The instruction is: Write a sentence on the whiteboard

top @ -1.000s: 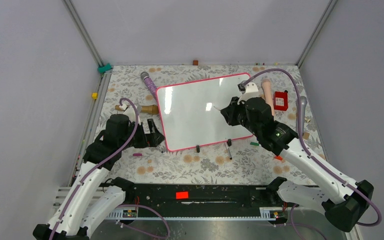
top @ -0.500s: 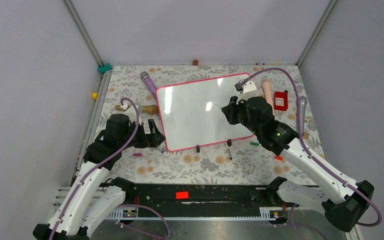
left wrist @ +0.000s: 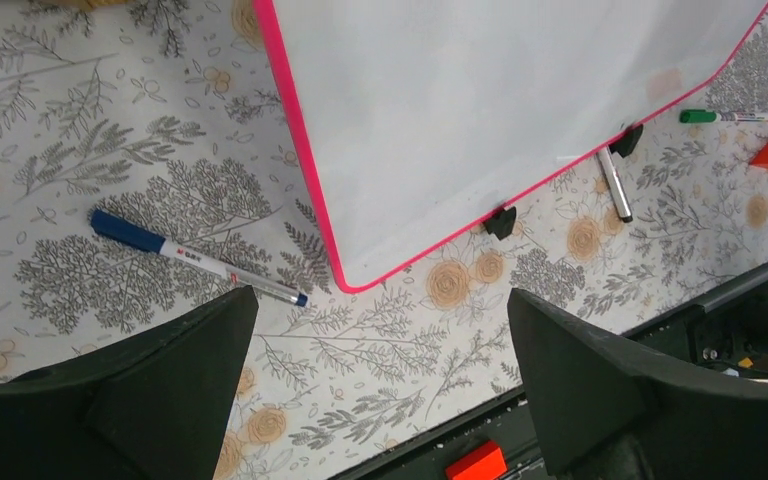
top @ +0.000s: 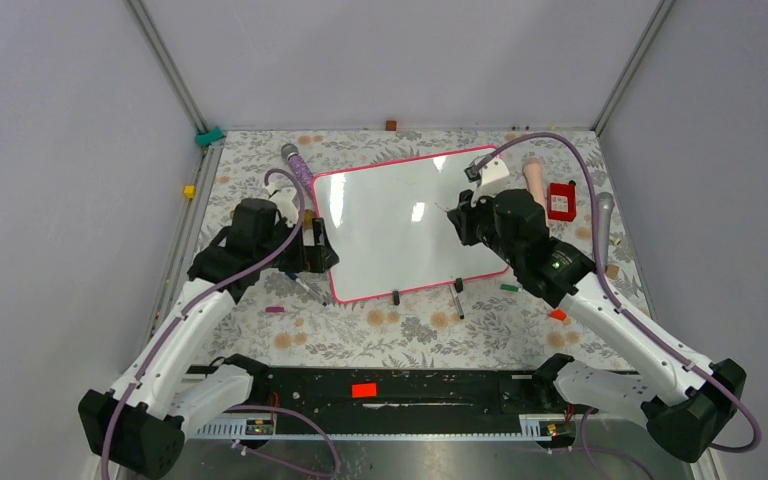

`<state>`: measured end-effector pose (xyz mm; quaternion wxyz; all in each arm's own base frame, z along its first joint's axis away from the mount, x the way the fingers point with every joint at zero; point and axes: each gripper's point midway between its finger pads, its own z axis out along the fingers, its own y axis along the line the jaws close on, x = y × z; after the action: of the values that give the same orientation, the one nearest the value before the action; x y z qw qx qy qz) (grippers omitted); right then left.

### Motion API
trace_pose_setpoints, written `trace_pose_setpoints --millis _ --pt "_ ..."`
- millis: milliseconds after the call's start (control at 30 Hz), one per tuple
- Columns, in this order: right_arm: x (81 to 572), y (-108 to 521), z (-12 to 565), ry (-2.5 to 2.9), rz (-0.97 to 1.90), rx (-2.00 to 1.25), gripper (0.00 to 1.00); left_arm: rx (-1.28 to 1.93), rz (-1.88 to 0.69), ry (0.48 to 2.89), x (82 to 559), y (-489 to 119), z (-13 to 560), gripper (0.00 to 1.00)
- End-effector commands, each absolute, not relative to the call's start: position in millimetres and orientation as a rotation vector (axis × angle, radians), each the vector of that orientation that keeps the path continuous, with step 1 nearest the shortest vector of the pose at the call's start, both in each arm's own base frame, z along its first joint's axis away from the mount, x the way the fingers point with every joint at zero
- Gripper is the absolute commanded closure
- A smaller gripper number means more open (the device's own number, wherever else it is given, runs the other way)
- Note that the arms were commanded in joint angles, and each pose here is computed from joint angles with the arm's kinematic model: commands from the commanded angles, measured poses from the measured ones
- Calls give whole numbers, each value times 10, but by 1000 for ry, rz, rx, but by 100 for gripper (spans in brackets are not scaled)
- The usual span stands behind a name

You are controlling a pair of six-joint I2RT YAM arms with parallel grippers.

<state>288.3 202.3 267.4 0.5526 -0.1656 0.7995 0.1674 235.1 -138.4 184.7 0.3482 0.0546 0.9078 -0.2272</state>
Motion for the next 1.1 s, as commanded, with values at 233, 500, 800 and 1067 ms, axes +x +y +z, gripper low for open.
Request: trace_pose_setpoints --millis 233,500,800,1067 --pt "3026 2215 2853 1837 445 -461 100 251 -466 2256 2794 -1510 1936 2" --pt "3029 2257 2823 1822 472 -454 100 201 -420 2144 2727 -1351 2106 1" --pt "2988 2151 2929 1847 486 -329 100 211 -516 2193 2556 -1443 2106 1" --pt "2894 2280 3009 1897 593 -321 100 187 -631 2176 2464 -1557 2132 1"
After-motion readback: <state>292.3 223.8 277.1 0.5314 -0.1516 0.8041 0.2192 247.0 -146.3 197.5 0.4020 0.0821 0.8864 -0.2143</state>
